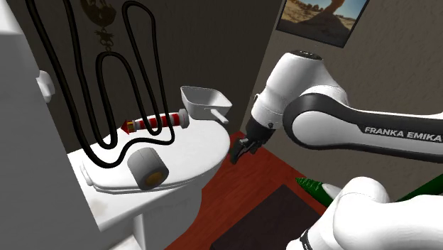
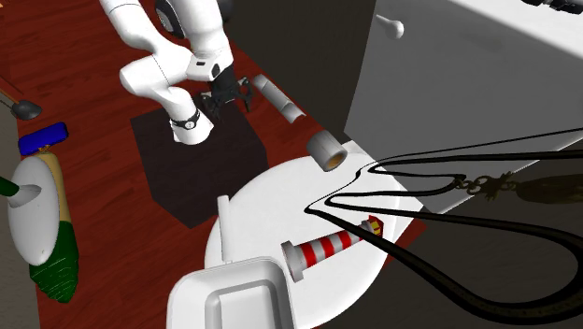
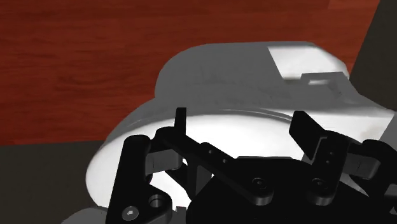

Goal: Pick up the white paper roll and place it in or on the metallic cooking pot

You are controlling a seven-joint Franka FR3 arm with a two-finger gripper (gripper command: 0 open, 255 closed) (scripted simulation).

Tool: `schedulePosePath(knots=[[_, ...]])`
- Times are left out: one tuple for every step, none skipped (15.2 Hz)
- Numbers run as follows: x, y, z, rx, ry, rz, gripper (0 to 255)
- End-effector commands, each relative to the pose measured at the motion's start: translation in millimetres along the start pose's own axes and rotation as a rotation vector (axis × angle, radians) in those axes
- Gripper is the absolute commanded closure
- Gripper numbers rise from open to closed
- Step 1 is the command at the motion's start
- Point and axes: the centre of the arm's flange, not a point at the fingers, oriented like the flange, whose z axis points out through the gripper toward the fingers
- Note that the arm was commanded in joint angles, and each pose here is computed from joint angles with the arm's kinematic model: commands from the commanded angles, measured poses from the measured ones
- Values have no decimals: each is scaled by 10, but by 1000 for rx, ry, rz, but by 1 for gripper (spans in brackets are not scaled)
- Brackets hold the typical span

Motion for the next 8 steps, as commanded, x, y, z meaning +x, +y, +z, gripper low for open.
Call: schedulePosePath(knots=[[-47, -217, 117, -8, 73, -15, 0], [-49, -330, 184, -13, 105, -23, 0], [-50, -442, 251, -18, 138, -30, 0], [-49, -554, 319, -23, 171, -38, 0], [-47, -665, 388, -28, 204, -46, 0], [-43, -776, 456, -34, 237, -54, 0], [-38, -887, 526, -39, 270, -61, 0], [-32, -998, 595, -44, 303, -69, 0]])
